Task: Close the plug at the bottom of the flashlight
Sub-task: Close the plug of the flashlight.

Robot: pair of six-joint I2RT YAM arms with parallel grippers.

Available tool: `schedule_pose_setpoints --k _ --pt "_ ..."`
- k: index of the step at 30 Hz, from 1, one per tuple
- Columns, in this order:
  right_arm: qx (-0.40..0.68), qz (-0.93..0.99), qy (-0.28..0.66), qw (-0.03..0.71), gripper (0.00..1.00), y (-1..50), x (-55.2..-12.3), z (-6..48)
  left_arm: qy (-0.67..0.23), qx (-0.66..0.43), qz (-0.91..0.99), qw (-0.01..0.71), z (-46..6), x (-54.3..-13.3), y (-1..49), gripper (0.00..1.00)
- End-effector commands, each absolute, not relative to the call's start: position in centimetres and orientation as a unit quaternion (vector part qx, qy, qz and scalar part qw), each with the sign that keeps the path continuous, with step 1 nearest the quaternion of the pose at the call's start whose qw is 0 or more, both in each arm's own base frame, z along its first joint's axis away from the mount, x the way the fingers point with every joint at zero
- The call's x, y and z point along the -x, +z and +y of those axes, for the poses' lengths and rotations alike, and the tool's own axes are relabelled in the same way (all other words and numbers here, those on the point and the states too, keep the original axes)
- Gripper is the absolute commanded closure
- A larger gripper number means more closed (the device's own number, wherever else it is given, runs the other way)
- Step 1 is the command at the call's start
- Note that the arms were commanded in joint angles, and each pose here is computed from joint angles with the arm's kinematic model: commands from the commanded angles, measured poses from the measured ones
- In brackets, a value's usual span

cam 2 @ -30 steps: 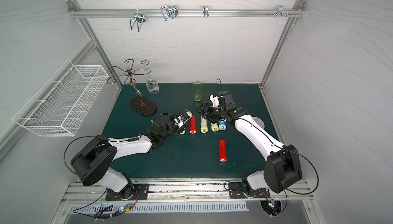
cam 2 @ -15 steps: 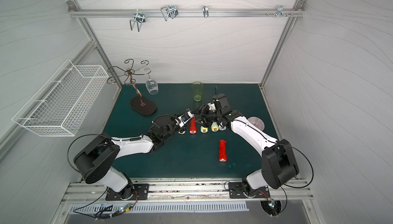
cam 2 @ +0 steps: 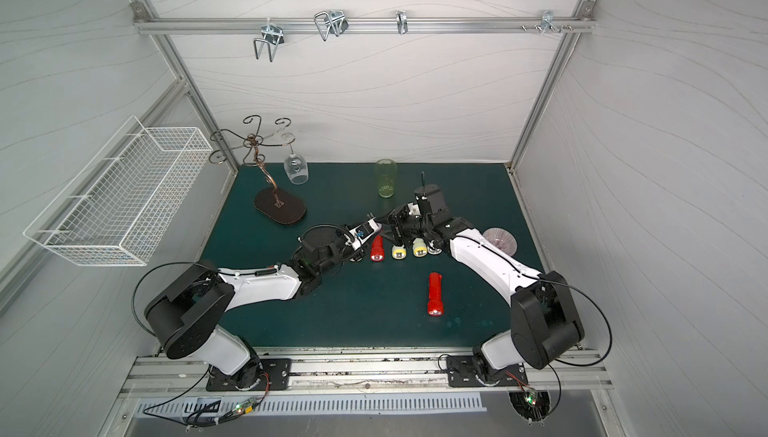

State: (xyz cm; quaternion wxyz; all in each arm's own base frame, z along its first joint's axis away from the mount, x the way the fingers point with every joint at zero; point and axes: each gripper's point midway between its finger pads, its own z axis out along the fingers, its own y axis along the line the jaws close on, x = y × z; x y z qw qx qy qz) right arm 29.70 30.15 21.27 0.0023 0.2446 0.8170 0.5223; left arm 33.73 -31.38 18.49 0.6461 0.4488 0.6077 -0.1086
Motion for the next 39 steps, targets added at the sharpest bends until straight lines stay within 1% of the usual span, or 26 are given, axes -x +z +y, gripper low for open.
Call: schedule_pose_setpoints --k 1,9,19,23,28,30,33,36,39 --pt "-0.25 0.816 0.521 0.008 0.54 20.9 -30.0 30.5 -0.121 -0.426 0.552 0.706 -32.4 -33.8 23.8 1.0" --pt "-0.255 0.816 0.519 0.003 0.55 20.1 -30.2 30.9 -0.124 -0.426 0.547 0.71 -32.5 -33.5 23.9 1.0" --pt "-0.261 0.815 0.517 0.011 0.47 20.2 -30.5 30.8 -0.125 -0.426 0.545 0.711 -32.5 -33.4 24.0 1.0" --pt "-0.262 0.814 0.518 0.01 0.52 20.3 -30.4 30.8 -0.124 -0.425 0.545 0.712 -32.5 -33.4 24.0 1.0" --pt "-0.262 0.814 0.518 0.005 0.63 20.2 -30.1 31.2 -0.123 -0.425 0.545 0.712 -32.6 -33.5 24.0 1.0" --pt "-0.262 0.815 0.517 0.004 0.64 20.1 -30.1 31.4 -0.123 -0.425 0.544 0.713 -32.6 -33.4 24.1 1.0" --pt "-0.261 0.815 0.517 0.0 0.7 19.8 -30.0 31.7 -0.124 -0.424 0.542 0.715 -32.7 -33.4 24.3 1.0" --pt "-0.264 0.812 0.52 -0.002 0.79 19.6 -30.0 31.8 -0.123 -0.423 0.542 0.716 -32.6 -33.4 24.4 1.0" --pt "-0.268 0.813 0.517 0.002 0.8 19.5 -30.0 31.5 -0.122 -0.42 0.543 0.716 -32.5 -33.5 24.5 1.0"
